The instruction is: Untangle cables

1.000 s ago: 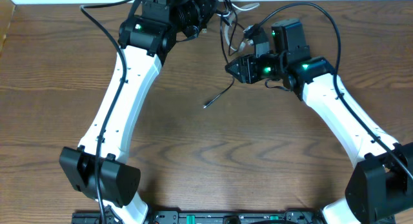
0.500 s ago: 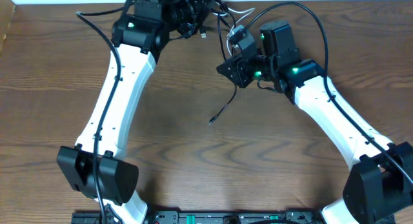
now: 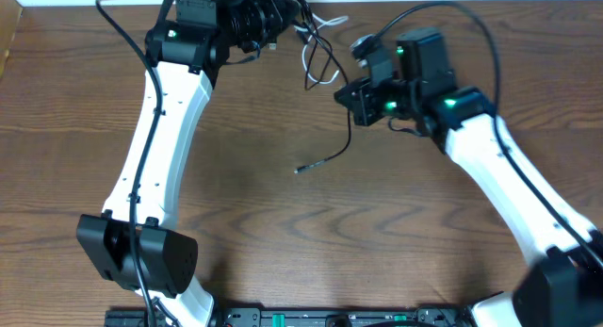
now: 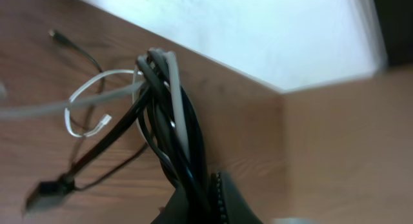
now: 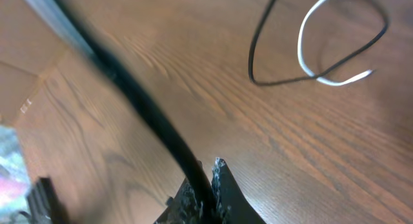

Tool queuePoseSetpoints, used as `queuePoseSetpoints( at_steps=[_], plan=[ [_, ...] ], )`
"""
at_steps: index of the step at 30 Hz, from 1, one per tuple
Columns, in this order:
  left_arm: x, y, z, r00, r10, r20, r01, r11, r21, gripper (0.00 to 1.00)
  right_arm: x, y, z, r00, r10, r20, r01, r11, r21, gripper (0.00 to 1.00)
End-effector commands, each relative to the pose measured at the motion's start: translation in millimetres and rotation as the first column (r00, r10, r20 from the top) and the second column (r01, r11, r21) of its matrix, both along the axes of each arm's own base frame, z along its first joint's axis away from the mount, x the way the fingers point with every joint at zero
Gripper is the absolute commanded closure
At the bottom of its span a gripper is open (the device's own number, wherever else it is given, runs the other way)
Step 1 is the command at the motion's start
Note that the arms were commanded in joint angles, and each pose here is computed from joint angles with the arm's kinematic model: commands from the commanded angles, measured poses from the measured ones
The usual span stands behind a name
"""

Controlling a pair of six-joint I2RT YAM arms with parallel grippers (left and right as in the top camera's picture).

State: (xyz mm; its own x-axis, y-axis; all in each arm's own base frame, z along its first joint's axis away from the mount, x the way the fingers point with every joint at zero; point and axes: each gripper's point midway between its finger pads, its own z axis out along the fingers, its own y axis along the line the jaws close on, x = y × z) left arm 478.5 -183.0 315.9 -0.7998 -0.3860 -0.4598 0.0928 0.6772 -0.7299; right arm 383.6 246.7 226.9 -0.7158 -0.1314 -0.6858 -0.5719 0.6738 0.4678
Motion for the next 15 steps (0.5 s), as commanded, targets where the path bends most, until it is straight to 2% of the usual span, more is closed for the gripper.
queuePoseSetpoints(
  at_steps=[1, 8, 15],
  plan=[
    [-9, -6, 5, 0.952, -0.240, 0.190, 0.200, 0.958, 0.207, 0.92, -6, -17, 43, 0.995, -0.097, 0.020, 0.095, 0.993, 0.068, 0.99],
    [-46, -31, 9, 0.827, -0.500, 0.255, 0.460, 0.864, 0.202, 0.93, 12, -52, 54, 0.959, -0.284, -0.002, 0.283, 0.955, 0.086, 0.99],
    [-69, -27, -12, 0.809, -0.565, 0.163, 0.529, 0.820, 0.221, 0.93, 25, -86, 73, 0.936, -0.352, -0.004, 0.348, 0.923, 0.163, 0.99]
  ],
)
